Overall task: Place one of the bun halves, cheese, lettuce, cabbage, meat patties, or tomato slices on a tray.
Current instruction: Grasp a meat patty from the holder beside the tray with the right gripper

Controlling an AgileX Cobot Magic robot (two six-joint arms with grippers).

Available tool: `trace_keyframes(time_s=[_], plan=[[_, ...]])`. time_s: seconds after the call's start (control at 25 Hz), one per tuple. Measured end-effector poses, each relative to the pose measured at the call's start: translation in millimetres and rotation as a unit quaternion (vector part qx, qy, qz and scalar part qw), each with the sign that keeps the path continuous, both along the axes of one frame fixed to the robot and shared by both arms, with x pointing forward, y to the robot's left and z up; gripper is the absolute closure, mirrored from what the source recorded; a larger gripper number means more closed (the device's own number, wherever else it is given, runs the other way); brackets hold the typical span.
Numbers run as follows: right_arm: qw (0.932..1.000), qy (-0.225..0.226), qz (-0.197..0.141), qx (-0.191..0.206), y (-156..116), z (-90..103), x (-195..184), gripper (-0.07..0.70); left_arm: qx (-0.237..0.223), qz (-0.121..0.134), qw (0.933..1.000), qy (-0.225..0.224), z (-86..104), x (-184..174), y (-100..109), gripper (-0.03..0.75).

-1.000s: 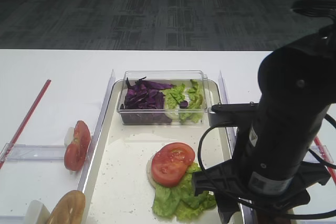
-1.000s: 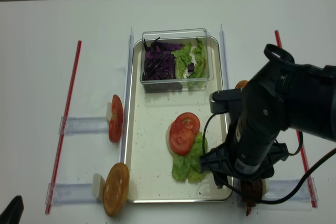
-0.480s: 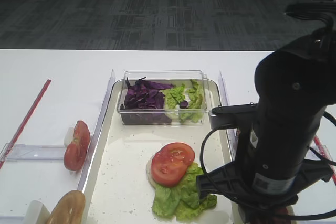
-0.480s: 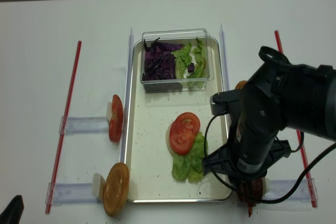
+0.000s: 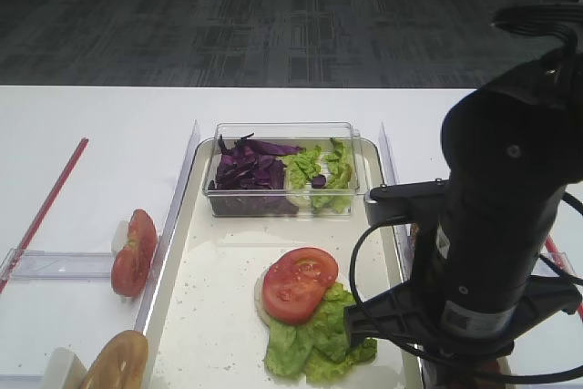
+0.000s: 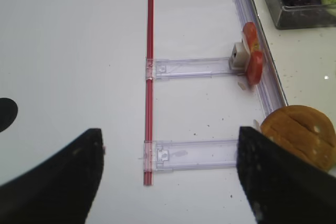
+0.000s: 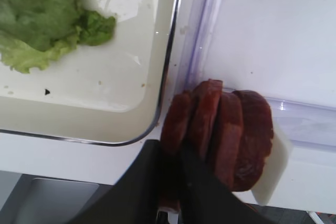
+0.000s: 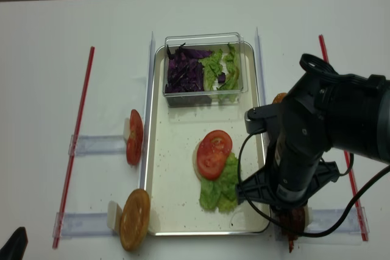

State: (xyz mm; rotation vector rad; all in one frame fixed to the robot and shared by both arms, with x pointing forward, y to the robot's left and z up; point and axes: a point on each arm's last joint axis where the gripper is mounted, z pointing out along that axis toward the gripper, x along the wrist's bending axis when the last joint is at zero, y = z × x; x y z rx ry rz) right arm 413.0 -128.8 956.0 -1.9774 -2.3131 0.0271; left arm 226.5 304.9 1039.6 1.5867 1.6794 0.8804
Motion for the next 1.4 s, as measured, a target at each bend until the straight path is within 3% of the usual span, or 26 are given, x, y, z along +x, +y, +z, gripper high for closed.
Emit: trace_keyframes(time_s=[0.44, 0.92, 1.4], plan=[[1.0, 0.002, 0.004, -0.007, -1.5, 0.6, -0.6, 0.513, 0.0, 0.0, 1.0, 0.0, 0.0, 0.0, 0.0, 0.225], [0.9992, -0.034, -0.008, 0.021, -11.2, 31.3, -10.3, 0.515, 0.0, 0.0, 1.0, 0.0, 0.0, 0.0, 0.0, 0.225], [0.9984, -0.045, -0.013, 0.032, -18.0, 46.9, -18.0, 0.515, 0.0, 0.0, 1.0, 0.0, 0.0, 0.0, 0.0, 0.225]])
